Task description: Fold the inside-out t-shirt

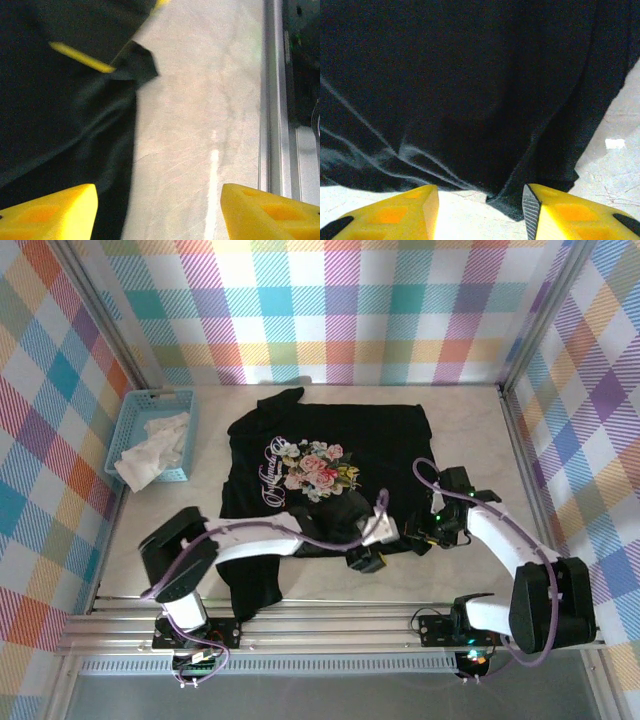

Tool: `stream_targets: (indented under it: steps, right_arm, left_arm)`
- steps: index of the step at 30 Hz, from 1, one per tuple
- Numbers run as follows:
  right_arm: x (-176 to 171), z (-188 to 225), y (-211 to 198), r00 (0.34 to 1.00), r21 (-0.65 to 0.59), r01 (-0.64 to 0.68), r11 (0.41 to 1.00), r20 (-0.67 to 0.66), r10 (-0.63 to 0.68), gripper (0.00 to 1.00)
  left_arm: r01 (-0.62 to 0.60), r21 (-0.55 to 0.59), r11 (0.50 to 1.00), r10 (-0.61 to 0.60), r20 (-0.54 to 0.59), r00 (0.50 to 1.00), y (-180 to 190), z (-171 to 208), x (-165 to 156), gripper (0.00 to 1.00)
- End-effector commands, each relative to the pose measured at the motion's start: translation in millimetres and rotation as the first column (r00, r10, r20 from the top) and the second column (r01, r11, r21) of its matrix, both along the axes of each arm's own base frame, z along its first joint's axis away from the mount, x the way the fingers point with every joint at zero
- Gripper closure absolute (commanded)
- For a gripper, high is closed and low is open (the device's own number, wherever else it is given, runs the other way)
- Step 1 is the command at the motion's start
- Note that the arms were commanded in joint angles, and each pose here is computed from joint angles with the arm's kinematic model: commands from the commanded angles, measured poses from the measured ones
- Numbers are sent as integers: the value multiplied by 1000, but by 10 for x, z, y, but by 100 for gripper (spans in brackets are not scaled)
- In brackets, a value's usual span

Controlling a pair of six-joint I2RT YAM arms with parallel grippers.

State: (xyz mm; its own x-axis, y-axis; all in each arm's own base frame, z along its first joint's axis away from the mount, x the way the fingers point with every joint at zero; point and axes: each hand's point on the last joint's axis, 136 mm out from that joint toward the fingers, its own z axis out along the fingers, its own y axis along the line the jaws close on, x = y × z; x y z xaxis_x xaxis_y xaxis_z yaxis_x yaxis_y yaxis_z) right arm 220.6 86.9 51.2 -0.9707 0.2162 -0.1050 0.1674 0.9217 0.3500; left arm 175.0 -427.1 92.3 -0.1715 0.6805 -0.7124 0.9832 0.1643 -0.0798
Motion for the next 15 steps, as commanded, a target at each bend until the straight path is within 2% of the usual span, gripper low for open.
stream_targets:
  steps: [1,6,9,11,15]
  right_arm:
    - [149,-62,16,998,10,60,998,13,-60,53]
    - [229,-136,-85,996,-53,83,995,16,-82,57]
    - [297,-114,-113,996,-75,83,994,29,-81,65]
    - [325,-127,-119,997,-82,75,994,25,-73,74]
    - [422,-81,-52,999,-56,31,998,22,-29,89]
  left_arm:
    - [25,-22,999,-23,105,994,-232,-96,125,36]
    - [3,49,999,-11,176,984,-361,-460,250,39]
    - [-28,76,997,12,214,977,-382,-587,360,43]
    - [-41,104,994,16,228,974,-360,-697,403,52]
    - [-67,145,987,35,215,976,-278,-824,448,82]
